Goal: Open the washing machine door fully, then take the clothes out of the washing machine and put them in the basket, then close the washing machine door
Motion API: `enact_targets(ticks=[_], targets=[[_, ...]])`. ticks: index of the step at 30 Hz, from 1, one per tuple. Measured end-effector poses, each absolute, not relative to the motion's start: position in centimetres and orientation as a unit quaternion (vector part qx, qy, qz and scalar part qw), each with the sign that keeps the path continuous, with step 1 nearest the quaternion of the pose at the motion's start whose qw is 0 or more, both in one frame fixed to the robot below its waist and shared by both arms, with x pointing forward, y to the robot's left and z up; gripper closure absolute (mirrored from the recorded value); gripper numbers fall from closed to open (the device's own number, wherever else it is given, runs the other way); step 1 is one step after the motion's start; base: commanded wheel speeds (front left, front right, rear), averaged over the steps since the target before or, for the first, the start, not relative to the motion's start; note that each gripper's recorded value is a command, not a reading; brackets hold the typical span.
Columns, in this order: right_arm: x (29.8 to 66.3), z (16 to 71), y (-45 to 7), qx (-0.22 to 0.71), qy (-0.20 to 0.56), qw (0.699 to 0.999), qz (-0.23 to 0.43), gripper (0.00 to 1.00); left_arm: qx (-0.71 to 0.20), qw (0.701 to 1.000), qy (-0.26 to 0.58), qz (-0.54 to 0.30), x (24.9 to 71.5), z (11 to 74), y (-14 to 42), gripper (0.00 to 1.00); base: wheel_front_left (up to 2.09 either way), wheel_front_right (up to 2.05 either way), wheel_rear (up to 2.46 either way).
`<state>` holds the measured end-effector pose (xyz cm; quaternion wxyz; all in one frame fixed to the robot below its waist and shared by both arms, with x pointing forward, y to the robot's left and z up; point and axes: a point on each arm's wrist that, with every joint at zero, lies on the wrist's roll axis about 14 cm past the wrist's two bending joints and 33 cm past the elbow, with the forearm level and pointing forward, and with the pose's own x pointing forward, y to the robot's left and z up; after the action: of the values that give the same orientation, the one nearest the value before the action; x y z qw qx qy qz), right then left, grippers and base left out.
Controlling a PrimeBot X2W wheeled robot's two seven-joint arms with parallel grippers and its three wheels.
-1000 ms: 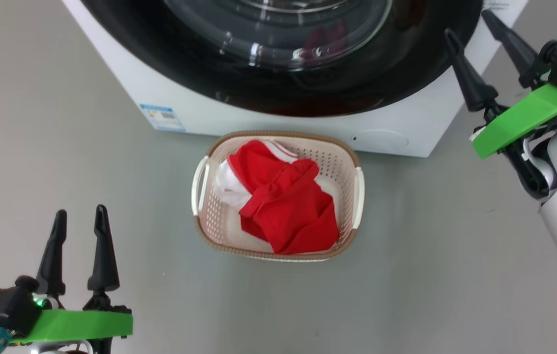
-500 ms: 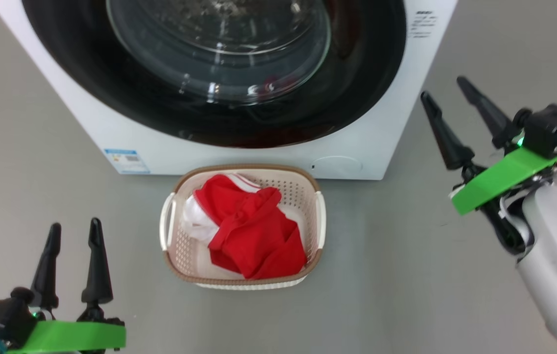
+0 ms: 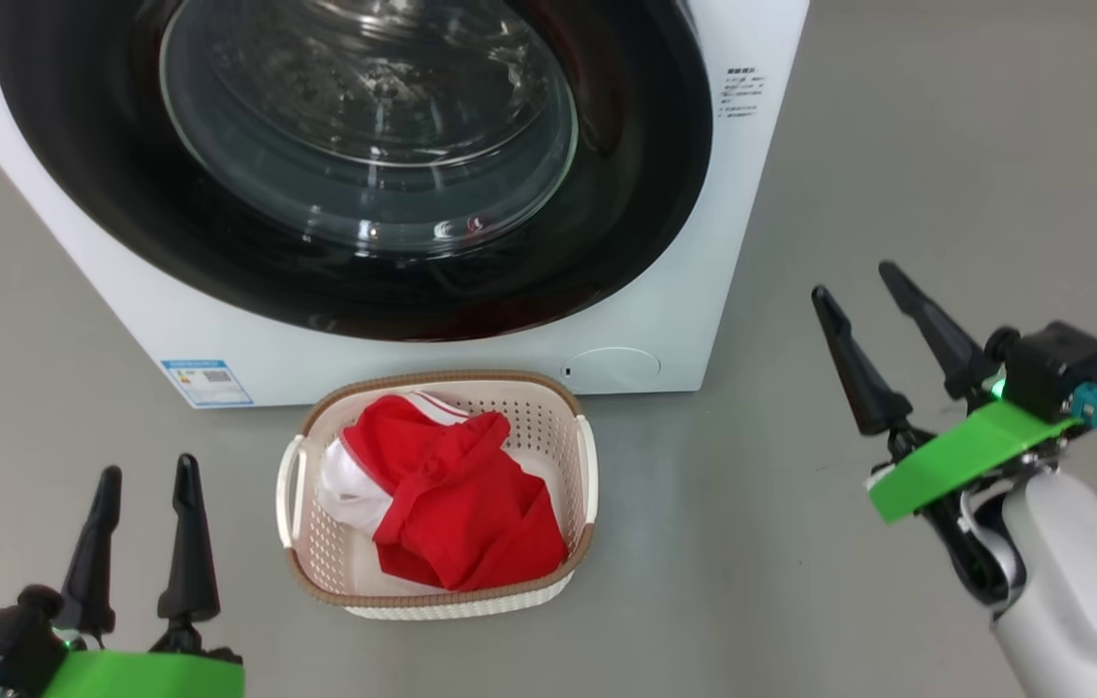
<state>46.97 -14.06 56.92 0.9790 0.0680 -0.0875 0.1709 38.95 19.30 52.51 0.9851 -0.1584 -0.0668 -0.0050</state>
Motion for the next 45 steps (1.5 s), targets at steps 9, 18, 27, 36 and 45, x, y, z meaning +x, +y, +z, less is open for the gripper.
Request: enact_targets(ticks=[9,18,27,36,45], targets=[[44.6,55.1,-15.1,0.093,-0.07,0.983,0.143,0.0,-0.158,0.985,-0.063,-0.018,38.5,52.7,18.6,0.0,0.0,0.0,0.0],[42.9,54.3,-16.0,0.107,-0.067,0.985,0.12,0.0,-0.158,0.985,-0.063,-0.026,38.2,53.0,18.0,0.0,0.0,0.0,0.0],[41.9,54.3,-16.5,0.111,-0.07,0.985,0.108,0.0,-0.158,0.985,-0.058,-0.033,37.6,52.7,17.5,0.0,0.0,0.0,0.0],[41.7,54.3,-17.0,0.11,-0.072,0.986,0.101,0.0,-0.152,0.986,-0.061,-0.031,37.5,53.0,17.8,0.0,0.0,0.0,0.0],[41.8,54.5,-17.3,0.11,-0.074,0.986,0.097,0.0,-0.15,0.986,-0.061,-0.029,37.5,53.0,17.8,0.0,0.0,0.0,0.0]])
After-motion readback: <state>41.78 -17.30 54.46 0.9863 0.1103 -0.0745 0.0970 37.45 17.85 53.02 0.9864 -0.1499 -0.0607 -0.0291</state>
